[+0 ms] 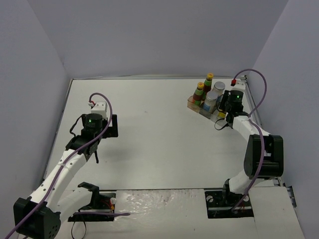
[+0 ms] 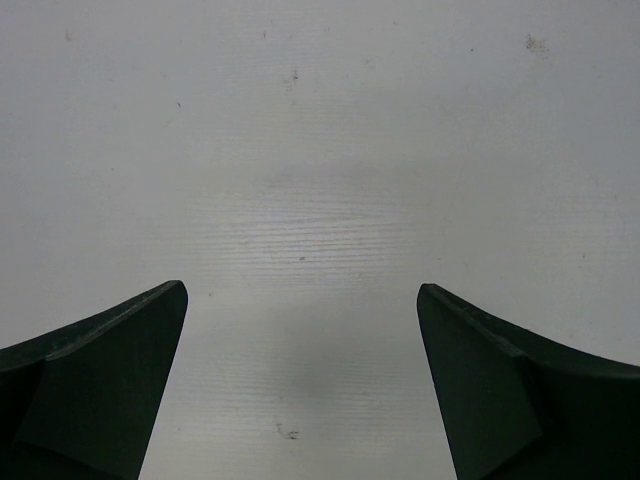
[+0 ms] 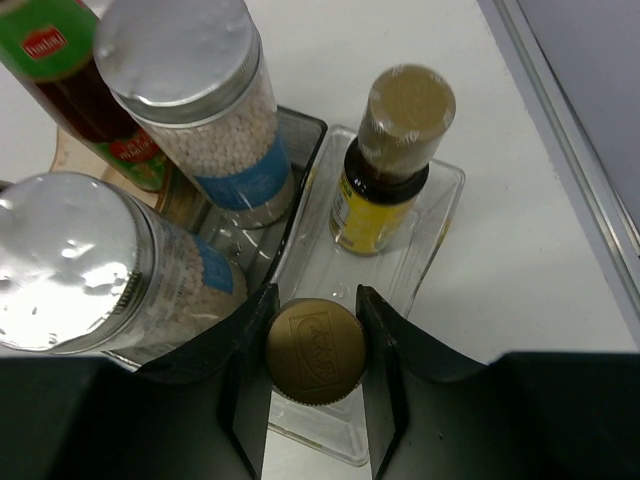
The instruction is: Organize the condiment bottles
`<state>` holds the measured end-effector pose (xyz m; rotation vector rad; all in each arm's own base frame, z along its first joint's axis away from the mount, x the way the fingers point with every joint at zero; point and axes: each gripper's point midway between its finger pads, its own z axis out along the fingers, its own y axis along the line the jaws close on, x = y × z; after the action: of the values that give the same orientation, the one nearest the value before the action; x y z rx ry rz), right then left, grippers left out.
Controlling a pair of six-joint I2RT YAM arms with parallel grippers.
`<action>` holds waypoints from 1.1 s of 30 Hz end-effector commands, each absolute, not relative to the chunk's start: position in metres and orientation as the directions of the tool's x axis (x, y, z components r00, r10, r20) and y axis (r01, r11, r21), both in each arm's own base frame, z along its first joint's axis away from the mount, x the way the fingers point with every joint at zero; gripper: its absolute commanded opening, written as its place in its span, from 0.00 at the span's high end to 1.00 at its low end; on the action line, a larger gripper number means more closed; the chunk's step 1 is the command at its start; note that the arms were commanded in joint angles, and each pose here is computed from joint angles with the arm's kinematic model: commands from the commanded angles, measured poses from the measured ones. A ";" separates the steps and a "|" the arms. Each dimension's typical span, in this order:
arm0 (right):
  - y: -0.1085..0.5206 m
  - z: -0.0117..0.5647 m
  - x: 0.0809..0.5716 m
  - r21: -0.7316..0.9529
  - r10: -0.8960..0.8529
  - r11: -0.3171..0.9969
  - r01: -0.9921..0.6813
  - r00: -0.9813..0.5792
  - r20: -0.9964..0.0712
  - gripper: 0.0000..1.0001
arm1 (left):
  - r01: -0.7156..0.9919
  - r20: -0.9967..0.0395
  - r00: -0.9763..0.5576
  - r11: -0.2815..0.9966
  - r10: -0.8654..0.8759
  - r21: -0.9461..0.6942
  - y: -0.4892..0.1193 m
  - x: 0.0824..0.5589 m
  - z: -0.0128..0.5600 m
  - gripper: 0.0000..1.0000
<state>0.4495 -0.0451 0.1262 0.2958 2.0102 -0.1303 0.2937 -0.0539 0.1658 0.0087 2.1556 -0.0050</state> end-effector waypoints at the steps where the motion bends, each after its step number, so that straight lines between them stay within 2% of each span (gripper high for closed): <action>1: -0.052 0.156 0.466 0.089 0.175 0.950 0.300 -0.274 -0.946 0.92 | 0.015 -0.877 -0.480 1.000 -0.003 -0.012 -0.057 0.302 0.191 0.03; 2: -0.052 0.154 0.465 0.089 0.177 0.950 0.299 -0.281 -0.943 0.87 | 0.016 -0.878 -0.479 1.000 -0.003 -0.012 -0.057 0.302 0.192 0.03; 5: -0.048 0.156 0.464 0.097 0.182 0.953 0.287 -0.285 -0.941 0.64 | 0.015 -0.880 -0.475 1.000 -0.006 -0.015 -0.057 0.302 0.193 0.03; 10: -0.047 0.183 0.458 0.102 0.177 0.955 0.280 -0.260 -0.949 0.32 | 0.015 -0.883 -0.469 1.000 -0.008 -0.017 -0.056 0.301 0.195 0.03; 13: -0.047 0.212 0.451 0.101 0.168 0.956 0.274 -0.234 -0.958 0.21 | 0.016 -0.887 -0.461 1.000 -0.015 -0.025 -0.057 0.300 0.198 0.03; 18: -0.048 0.280 0.428 0.098 0.141 0.960 0.263 -0.150 -0.979 0.09 | 0.017 -0.897 -0.441 0.999 -0.032 -0.044 -0.059 0.298 0.205 0.03; 23: -0.046 0.339 0.382 0.075 0.096 0.967 0.242 -0.074 -0.993 0.00 | 0.013 -0.904 -0.425 0.999 -0.040 -0.050 -0.059 0.292 0.215 0.03; 28: -0.043 0.373 0.325 0.061 0.062 0.973 0.224 0.002 -0.998 0.00 | 0.027 -0.912 -0.409 0.998 -0.036 -0.051 -0.062 0.282 0.232 0.03; 33: -0.039 0.366 0.286 0.055 0.061 0.976 0.210 -0.022 -0.998 0.00 | 0.036 -0.914 -0.405 0.998 -0.027 -0.046 -0.060 0.272 0.234 0.03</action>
<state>0.3055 -0.0417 0.3811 0.2412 1.5371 -0.1139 0.2715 -0.0607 0.1975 0.0350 2.0780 -0.0503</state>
